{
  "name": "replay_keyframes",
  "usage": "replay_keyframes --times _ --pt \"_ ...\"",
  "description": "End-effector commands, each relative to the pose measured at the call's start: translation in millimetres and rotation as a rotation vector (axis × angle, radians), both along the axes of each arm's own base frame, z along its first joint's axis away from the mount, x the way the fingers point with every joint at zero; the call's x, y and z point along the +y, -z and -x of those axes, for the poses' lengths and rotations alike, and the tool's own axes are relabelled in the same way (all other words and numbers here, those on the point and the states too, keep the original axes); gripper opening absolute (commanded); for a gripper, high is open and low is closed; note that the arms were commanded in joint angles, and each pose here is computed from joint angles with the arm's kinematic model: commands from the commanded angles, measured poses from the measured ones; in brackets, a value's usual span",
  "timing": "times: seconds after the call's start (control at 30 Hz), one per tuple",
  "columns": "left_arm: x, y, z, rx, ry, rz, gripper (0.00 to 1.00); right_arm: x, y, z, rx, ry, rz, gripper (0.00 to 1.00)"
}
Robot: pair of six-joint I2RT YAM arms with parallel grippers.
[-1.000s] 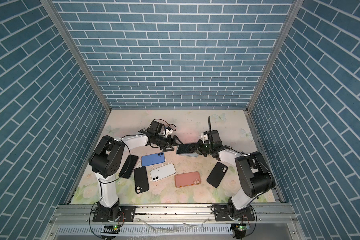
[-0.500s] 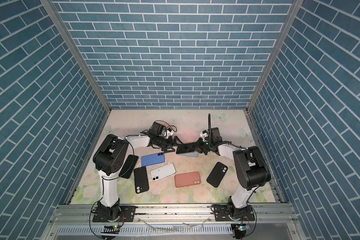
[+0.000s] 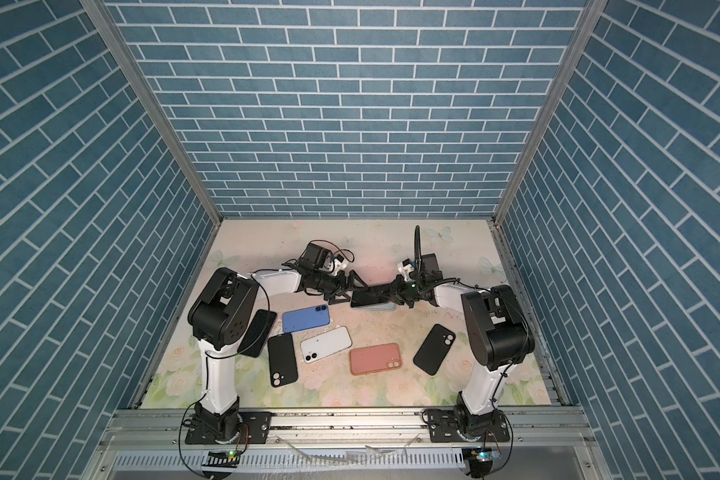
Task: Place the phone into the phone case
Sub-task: 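Lower the black phone into the light blue case with the right gripper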
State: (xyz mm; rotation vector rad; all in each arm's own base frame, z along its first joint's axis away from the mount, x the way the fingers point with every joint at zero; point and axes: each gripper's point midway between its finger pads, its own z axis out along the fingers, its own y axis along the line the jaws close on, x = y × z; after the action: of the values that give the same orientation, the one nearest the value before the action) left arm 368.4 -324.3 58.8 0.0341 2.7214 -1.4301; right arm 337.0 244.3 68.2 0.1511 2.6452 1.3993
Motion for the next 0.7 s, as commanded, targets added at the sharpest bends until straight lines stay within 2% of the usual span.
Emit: replay_keyframes --times 0.0,0.3,0.67 --pt "-6.5 11.9 2.2 0.018 0.011 -0.017 0.99 -37.0 77.5 28.2 0.166 0.055 0.287 0.00" --pt "-9.8 9.1 3.1 0.021 0.013 -0.012 0.99 -53.0 98.6 25.8 0.164 0.064 0.403 0.00" --pt "-14.5 7.6 3.3 0.014 0.000 -0.005 0.99 -61.1 105.8 26.3 0.151 0.061 0.455 0.09"
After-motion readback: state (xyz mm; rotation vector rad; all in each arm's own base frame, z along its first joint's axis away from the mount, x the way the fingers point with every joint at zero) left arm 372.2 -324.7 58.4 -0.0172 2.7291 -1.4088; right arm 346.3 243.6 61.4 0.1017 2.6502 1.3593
